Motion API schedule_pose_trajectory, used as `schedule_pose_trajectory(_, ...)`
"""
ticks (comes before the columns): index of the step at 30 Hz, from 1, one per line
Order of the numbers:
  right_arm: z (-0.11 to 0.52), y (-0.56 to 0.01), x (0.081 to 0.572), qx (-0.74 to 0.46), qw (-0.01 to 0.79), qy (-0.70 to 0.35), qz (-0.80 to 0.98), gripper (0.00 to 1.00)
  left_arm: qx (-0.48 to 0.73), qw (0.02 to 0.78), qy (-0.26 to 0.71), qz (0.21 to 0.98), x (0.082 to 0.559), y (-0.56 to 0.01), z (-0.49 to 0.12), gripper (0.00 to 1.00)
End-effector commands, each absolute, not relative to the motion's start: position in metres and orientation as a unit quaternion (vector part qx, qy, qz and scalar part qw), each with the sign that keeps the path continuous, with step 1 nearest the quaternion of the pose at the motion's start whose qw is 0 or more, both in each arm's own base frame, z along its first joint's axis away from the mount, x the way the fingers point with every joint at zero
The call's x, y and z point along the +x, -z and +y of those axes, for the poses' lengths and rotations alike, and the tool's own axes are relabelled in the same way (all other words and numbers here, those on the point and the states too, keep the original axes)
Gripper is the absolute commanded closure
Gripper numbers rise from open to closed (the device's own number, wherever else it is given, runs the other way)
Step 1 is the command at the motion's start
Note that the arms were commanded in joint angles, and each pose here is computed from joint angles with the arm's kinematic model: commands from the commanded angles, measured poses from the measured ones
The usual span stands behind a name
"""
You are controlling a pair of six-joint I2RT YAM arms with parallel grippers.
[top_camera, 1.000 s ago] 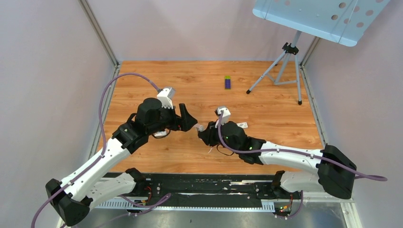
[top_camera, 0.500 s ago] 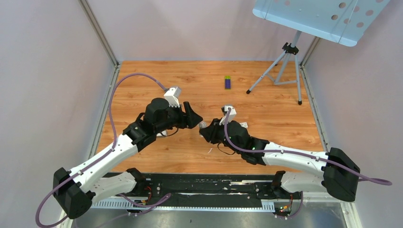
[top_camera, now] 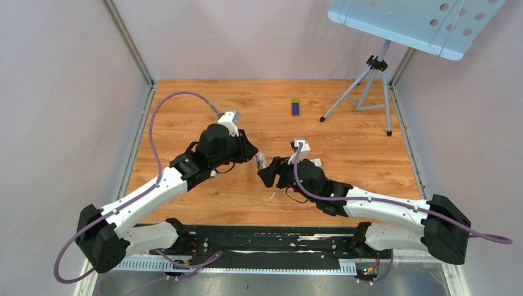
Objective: Load the staples into the stapler
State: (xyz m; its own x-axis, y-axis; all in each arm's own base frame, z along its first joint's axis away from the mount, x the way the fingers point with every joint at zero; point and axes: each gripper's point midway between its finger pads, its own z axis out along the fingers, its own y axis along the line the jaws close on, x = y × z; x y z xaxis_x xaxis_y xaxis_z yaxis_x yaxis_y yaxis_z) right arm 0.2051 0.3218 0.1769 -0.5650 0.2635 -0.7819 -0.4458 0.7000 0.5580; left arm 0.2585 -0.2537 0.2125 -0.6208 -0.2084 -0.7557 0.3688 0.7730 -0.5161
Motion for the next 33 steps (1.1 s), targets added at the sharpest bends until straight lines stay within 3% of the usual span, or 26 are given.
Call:
schedule_pose_trajectory(1,0.297,-0.164,0.199,-0.068,0.476,-0.349,0.804,0.17,0.038,0.483,0.23,0.844,0.297,-0.216,-0.236,0.91)
schedule_pose_trajectory(3,0.283,-0.16,0.199,-0.064,0.487,-0.333,0.805,0.02,0.03,0.491,0.175,0.853,0.314,-0.21,-0.226,0.9)
schedule_pose_trajectory(4,0.276,-0.158,0.2,-0.063,0.492,-0.323,0.806,0.0,0.024,0.496,0.151,0.855,0.323,-0.208,-0.222,0.89)
schedule_pose_trajectory(14,0.217,-0.155,0.195,-0.073,0.505,-0.22,0.831,0.0,0.037,0.429,0.021,0.902,0.4,-0.165,-0.225,0.85)
schedule_pose_trajectory(33,0.204,-0.152,0.196,-0.085,0.51,-0.197,0.833,0.0,0.048,0.301,0.001,0.952,0.424,-0.086,-0.214,0.81)
